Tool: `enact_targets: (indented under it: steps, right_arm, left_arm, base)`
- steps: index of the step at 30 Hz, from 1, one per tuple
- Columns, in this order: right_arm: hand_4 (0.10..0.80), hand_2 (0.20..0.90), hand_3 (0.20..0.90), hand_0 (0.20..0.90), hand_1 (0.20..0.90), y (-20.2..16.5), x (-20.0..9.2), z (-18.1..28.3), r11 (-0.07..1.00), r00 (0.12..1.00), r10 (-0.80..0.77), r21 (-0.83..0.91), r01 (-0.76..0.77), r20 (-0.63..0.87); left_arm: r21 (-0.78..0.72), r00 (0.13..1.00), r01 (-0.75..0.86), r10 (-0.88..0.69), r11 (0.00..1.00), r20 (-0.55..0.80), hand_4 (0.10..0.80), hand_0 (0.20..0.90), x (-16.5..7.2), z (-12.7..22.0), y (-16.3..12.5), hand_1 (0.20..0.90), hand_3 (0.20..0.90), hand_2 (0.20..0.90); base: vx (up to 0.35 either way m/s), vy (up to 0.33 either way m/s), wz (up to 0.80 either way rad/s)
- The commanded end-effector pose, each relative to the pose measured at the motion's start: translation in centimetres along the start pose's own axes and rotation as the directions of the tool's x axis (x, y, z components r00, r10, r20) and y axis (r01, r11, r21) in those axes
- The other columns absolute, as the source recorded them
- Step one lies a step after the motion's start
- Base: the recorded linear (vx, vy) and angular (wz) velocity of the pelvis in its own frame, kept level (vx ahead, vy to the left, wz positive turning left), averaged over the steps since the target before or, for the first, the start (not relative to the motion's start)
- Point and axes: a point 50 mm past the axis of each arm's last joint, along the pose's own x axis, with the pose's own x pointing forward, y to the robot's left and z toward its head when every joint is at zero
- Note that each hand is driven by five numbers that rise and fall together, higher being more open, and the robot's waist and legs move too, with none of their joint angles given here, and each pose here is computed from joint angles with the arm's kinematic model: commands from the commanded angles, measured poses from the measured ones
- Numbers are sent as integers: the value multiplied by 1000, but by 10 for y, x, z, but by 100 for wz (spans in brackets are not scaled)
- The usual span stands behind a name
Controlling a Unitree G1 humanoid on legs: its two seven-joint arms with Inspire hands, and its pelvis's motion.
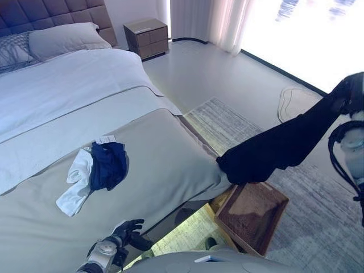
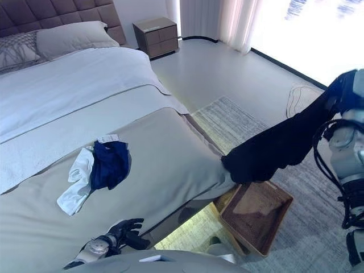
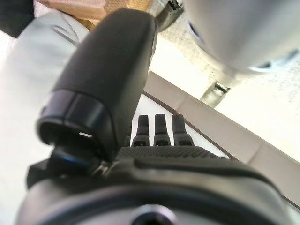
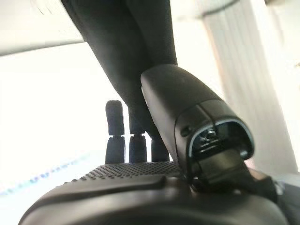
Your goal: Pick up the clothes from the bed and place them into the basket
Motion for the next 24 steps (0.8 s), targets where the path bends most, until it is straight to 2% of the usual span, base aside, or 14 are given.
enact_targets:
  steps: [1,8,15,18,24]
  right_arm:
    - [100,300,200,300,300,-94,15,34,900,895,-433,117,421,111]
    - [100,300,200,300,300,-88,9,20,910,910,-408,108,400,72]
    - [100,300,200,300,300,-42,-1,-9,968,971,-234,80,237,-54]
    - [100,300,200,300,300,-15,-9,-29,982,979,-160,77,171,-127]
    - [100,300,200,300,300,12,-5,-37,988,972,-117,80,135,-205]
  left_arm:
    - [19,994,-78,76,997,77,800,900,-1,16,27,900,900,900]
    - [6,992,-78,77,997,96,800,900,0,19,28,900,900,900]
    - [-13,987,-75,76,997,139,800,900,3,33,26,900,900,900]
    - [-25,978,-73,77,997,193,800,900,5,50,23,900,900,900]
    - [-91,935,-77,103,993,338,800,900,6,97,25,900,900,900]
  base:
    - [-5,-64,-16]
    - [-3,-45,-6]
    - [-22,-27,-8]
    - [-98,14,-18]
    - [-171,48,-15]
